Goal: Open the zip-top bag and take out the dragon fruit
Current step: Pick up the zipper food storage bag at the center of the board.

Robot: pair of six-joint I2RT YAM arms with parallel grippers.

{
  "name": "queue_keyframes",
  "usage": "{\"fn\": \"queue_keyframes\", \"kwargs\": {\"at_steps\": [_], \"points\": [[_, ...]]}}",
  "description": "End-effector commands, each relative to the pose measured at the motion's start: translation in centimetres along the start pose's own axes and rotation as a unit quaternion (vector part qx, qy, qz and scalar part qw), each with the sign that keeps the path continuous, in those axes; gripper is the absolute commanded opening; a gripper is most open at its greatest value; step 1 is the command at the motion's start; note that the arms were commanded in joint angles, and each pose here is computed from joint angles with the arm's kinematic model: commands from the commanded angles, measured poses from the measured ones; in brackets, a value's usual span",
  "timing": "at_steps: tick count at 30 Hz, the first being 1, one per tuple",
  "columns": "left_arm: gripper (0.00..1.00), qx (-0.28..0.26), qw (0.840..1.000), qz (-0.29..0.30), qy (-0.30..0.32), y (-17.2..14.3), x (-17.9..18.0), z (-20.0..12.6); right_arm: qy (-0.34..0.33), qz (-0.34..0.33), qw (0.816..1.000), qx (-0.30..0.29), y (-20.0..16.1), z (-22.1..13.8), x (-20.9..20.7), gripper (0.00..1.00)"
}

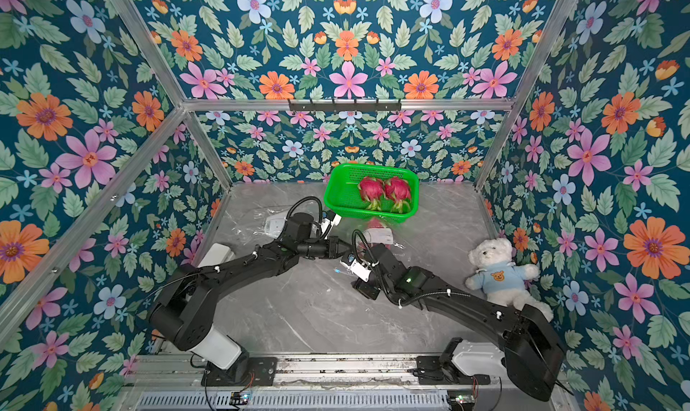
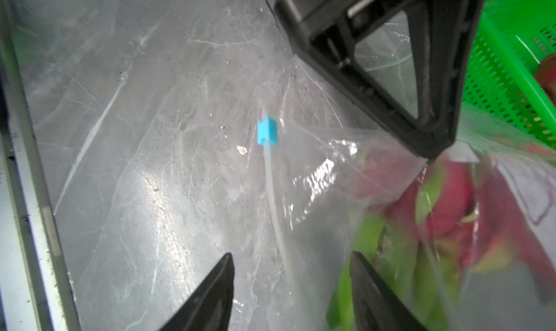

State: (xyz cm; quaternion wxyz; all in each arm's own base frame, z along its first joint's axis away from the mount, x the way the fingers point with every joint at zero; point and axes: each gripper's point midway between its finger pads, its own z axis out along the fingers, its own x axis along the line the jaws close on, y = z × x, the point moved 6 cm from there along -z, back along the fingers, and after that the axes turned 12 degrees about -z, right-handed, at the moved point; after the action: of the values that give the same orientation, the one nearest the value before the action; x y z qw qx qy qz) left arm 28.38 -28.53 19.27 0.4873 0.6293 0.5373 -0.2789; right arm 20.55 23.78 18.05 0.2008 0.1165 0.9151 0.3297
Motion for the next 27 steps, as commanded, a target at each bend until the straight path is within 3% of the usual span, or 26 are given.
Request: {"fn": "queue_keyframes", "kwargs": {"at_steps": [1,4,10,14,16,19,21,23,27], "points": [[0.04,-0.007,1.000,0.013,-0.023,0.5,-0.9,-0.1,-0.038,-0.008,0.999,0.003,0.2,0.5,-0.8,0.63],[0.04,-0.009,1.000,0.013,-0.026,0.5,-1.1,-0.3,-0.060,-0.011,0.998,0.017,0.0,1.0,-1.3,0.58],[0.03,-0.016,0.999,0.009,-0.028,0.3,-0.9,-0.6,-0.068,-0.013,0.998,0.014,0.5,1.4,-1.8,0.01],[0.04,-0.021,0.999,0.010,-0.028,0.3,-0.8,-0.6,-0.050,-0.002,0.999,-0.007,1.2,0.6,-1.4,0.00],[0.08,-0.029,0.999,0.016,-0.025,0.7,-0.8,-0.8,-0.037,0.008,0.999,-0.027,1.7,-0.3,-1.2,0.00],[0.47,-0.071,0.997,0.043,-0.001,2.6,-0.4,-2.2,-0.031,0.023,0.997,-0.067,2.6,-2.2,-1.1,0.00],[0.64,-0.114,0.991,0.071,0.021,4.2,-0.1,-3.8,-0.029,0.039,0.994,-0.097,3.1,-3.7,-1.3,0.00],[0.72,-0.161,0.981,0.099,0.037,5.9,-0.1,-5.8,-0.023,0.068,0.989,-0.132,3.6,-5.3,-2.0,0.00],[0.73,-0.213,0.963,0.165,0.024,7.7,-1.5,-8.9,-0.036,0.112,0.974,-0.196,4.1,-8.1,-3.7,0.00]]}}
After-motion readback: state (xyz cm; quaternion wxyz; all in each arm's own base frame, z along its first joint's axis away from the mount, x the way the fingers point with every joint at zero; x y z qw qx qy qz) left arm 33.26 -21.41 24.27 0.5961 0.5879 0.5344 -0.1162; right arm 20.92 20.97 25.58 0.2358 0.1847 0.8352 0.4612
